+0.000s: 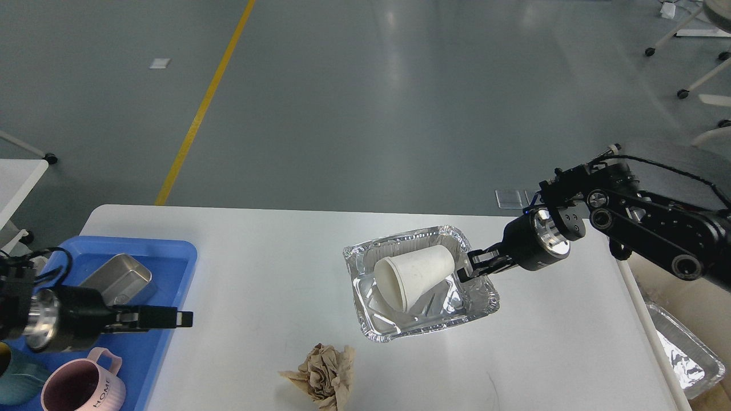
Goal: Tidy desktop
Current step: 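Reach the left gripper down to the crumpled brown napkin and grasp it, then lift the brown napkin with the left gripper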
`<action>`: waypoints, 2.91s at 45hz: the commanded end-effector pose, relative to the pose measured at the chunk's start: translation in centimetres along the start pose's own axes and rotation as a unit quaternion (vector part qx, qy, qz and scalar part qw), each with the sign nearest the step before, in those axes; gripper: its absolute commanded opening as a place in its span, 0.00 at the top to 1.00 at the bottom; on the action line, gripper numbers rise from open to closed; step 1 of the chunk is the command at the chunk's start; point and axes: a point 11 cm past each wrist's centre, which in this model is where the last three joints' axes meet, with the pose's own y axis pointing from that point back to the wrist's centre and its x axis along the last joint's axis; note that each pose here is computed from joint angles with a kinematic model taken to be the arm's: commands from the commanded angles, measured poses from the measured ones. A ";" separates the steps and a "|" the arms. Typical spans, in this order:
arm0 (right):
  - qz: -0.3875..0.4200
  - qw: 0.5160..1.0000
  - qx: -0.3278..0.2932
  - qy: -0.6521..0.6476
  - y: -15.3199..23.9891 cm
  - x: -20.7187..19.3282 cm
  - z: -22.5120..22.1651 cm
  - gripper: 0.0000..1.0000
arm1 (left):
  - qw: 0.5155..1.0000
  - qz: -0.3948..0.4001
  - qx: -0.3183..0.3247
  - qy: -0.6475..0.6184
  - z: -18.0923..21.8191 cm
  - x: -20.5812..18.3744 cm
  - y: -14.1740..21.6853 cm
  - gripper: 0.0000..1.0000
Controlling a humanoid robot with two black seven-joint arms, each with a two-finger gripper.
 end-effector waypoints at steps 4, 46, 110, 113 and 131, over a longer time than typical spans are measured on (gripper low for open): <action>0.000 1.000 -0.002 -0.002 0.1 -0.1 0.2 1.00 | 0.998 -0.048 -0.034 -0.023 4.5 -1.7 -9.6 0.20; -0.004 1.000 -0.004 -0.007 -0.2 -0.5 0.5 1.00 | 0.987 -0.123 -0.037 -0.099 11.4 -7.0 -20.9 0.59; -0.006 1.000 -0.001 -0.010 -0.7 -0.7 0.6 1.00 | 0.981 0.131 -0.119 -0.076 9.0 14.4 10.5 1.00; -0.006 1.000 -0.001 -0.010 -0.7 -0.7 0.6 1.00 | 0.977 0.139 -0.140 -0.081 10.3 15.0 11.4 1.00; -0.005 1.000 0.002 -0.008 -0.7 -0.5 0.3 1.00 | 0.962 0.065 -0.238 -0.121 18.6 15.2 4.0 1.00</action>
